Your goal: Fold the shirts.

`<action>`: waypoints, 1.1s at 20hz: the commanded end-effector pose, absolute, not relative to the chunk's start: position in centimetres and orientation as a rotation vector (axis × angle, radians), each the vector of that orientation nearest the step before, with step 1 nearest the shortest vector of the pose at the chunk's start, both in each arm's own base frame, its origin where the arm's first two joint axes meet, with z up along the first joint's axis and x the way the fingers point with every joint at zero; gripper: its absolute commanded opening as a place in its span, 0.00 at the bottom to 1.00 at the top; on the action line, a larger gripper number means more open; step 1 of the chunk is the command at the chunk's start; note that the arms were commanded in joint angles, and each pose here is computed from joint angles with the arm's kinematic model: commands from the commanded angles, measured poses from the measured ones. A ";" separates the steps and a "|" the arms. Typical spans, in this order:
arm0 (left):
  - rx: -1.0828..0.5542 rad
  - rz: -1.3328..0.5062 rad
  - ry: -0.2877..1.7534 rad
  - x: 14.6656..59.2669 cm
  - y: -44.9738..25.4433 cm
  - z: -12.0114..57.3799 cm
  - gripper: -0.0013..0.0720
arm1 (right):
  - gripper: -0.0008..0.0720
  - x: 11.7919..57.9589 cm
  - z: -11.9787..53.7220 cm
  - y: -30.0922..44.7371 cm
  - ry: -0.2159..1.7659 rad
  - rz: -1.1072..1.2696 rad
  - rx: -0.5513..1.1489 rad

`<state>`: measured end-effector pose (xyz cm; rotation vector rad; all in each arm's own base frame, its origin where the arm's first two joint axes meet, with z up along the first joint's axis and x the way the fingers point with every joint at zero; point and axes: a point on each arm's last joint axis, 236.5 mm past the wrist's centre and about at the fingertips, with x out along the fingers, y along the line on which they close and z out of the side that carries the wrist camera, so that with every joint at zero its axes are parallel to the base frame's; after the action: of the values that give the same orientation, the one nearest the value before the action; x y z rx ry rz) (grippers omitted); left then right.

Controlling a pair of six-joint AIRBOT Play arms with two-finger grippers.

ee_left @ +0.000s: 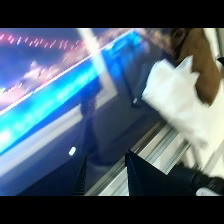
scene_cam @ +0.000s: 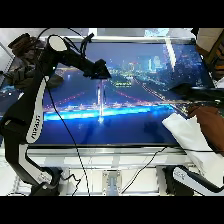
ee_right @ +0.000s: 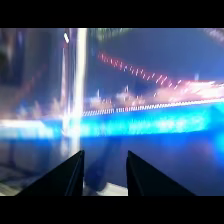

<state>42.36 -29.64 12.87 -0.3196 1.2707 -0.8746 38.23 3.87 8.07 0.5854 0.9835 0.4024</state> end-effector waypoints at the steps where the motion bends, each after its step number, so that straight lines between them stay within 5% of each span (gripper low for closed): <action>1: -0.117 -0.732 1.483 39.4 -25.3 8.8 0.43 | 0.43 38.4 3.5 9.2 1.081 0.365 0.304; 7: 0.146 -0.465 1.515 40.4 -19.3 6.3 0.40 | 0.43 34.8 -2.1 12.7 1.325 0.316 0.386; 22: 0.052 -0.610 1.234 45.2 -24.2 8.3 0.40 | 0.43 35.9 -1.3 13.9 1.288 0.313 0.486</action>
<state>44.46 -23.69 7.92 0.0630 1.2761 -0.6023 35.48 13.79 -1.38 0.4772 1.3034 0.3169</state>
